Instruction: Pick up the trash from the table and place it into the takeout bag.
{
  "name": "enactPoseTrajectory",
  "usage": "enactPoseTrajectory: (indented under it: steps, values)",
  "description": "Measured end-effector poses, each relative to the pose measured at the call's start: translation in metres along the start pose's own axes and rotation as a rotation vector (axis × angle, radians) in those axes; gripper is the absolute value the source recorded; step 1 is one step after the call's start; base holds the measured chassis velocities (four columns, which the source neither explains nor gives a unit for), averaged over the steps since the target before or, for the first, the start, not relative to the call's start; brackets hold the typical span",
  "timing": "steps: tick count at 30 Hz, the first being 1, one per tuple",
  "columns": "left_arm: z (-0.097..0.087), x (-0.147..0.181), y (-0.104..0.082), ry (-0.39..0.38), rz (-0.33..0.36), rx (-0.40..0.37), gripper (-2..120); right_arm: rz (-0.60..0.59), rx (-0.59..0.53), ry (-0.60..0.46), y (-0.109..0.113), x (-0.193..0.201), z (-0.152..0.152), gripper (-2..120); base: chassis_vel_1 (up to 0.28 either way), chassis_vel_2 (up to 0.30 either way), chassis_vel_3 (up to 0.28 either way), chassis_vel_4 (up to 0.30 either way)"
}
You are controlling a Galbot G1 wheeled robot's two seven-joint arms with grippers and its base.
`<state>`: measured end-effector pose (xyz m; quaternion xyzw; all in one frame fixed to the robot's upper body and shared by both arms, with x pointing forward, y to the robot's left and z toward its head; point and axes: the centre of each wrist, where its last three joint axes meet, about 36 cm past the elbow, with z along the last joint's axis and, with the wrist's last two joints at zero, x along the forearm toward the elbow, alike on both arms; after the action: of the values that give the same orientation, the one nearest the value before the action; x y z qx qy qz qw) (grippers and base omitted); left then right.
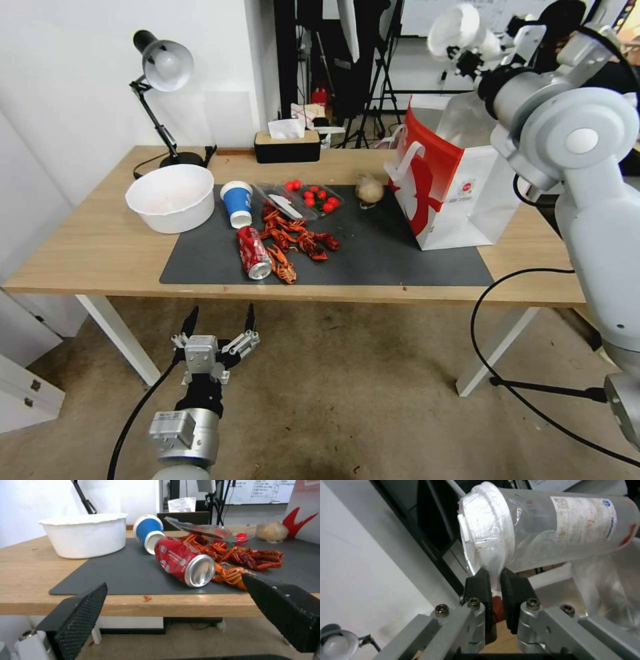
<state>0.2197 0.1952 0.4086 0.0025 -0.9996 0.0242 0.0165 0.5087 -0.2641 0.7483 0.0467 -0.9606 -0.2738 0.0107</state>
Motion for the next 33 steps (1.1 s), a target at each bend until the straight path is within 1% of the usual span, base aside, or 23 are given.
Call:
enactPoseTrajectory:
  steps: [5,6,7,9,10,13,14,16,18,19,21,22,24,25,27,28,29,30,32,33]
  values:
    - [0.000,0.001,-0.001,0.000,0.001,0.000,100,0.020,-0.040,0.019,-0.008,-0.001,0.004,7,0.000,0.000,0.000,0.000]
    - [0.000,0.001,-0.001,-0.001,0.002,-0.001,100,0.025,-0.049,0.019,-0.010,-0.001,0.006,10,0.000,0.000,0.000,0.000]
    - [0.000,0.002,-0.002,-0.002,0.002,-0.001,100,0.032,-0.058,0.020,-0.013,-0.002,0.007,16,0.000,0.000,0.000,0.000]
    - [0.000,0.002,-0.002,-0.004,0.002,-0.002,100,0.037,-0.065,0.018,-0.015,-0.002,0.007,24,0.000,0.000,0.000,0.000]
    - [0.000,0.002,-0.002,-0.004,0.002,-0.002,100,0.037,-0.065,0.018,-0.015,-0.002,0.007,24,0.000,0.000,0.000,0.000]
    - [0.000,0.003,-0.001,-0.007,0.003,-0.003,100,0.042,-0.069,0.019,-0.018,-0.001,0.009,36,0.000,0.000,0.000,0.000]
    - [0.000,0.003,-0.001,-0.007,0.003,-0.003,100,0.042,-0.069,0.019,-0.018,-0.001,0.009,36,0.000,0.000,0.000,0.000]
    - [-0.001,0.003,-0.001,-0.010,0.003,-0.003,100,0.046,-0.070,0.019,-0.019,0.000,0.009,49,0.000,0.000,0.000,0.000]
    - [-0.001,0.003,-0.001,-0.012,0.003,-0.003,100,0.050,-0.070,0.023,-0.021,0.001,0.011,57,0.000,0.000,0.000,0.000]
    - [-0.001,0.003,-0.001,-0.012,0.003,-0.003,100,0.050,-0.070,0.023,-0.021,0.001,0.011,57,0.000,0.000,0.000,0.000]
    - [-0.002,0.003,-0.001,-0.014,0.003,-0.003,100,0.051,-0.070,0.027,-0.023,0.002,0.013,65,0.000,0.000,0.000,0.000]
    - [-0.002,0.003,-0.001,-0.014,0.003,-0.003,100,0.051,-0.070,0.027,-0.023,0.002,0.013,65,0.000,0.000,0.000,0.000]
    - [-0.003,0.004,-0.001,-0.016,0.006,-0.005,100,0.045,-0.071,0.031,-0.024,0.006,0.015,80,0.000,0.000,0.000,0.000]
    - [-0.003,0.004,-0.001,-0.016,0.006,-0.005,100,0.045,-0.071,0.031,-0.024,0.006,0.015,80,0.000,0.000,0.000,0.000]
    - [-0.005,0.004,-0.001,-0.019,0.008,-0.005,100,0.013,-0.069,0.037,-0.026,0.010,0.020,89,0.000,0.000,0.000,0.000]
    - [-0.005,0.004,-0.001,-0.020,0.008,-0.004,100,-0.018,-0.056,0.035,-0.028,0.015,0.026,93,0.000,0.000,0.000,0.000]
    - [-0.005,0.004,-0.001,-0.020,0.008,-0.003,100,-0.051,-0.028,0.030,-0.030,0.019,0.033,96,0.000,0.000,0.000,0.000]
    - [-0.005,0.004,-0.001,-0.020,0.008,-0.003,100,-0.051,-0.028,0.030,-0.030,0.019,0.033,96,0.000,0.000,0.000,0.000]
    - [-0.005,0.004,-0.001,-0.021,0.009,-0.002,100,-0.105,0.038,0.014,-0.034,0.026,0.047,100,0.000,0.000,0.000,0.000]
    - [-0.005,0.004,-0.001,-0.021,0.009,-0.002,100,-0.138,0.094,-0.005,-0.036,0.031,0.055,100,0.000,0.000,0.000,0.000]
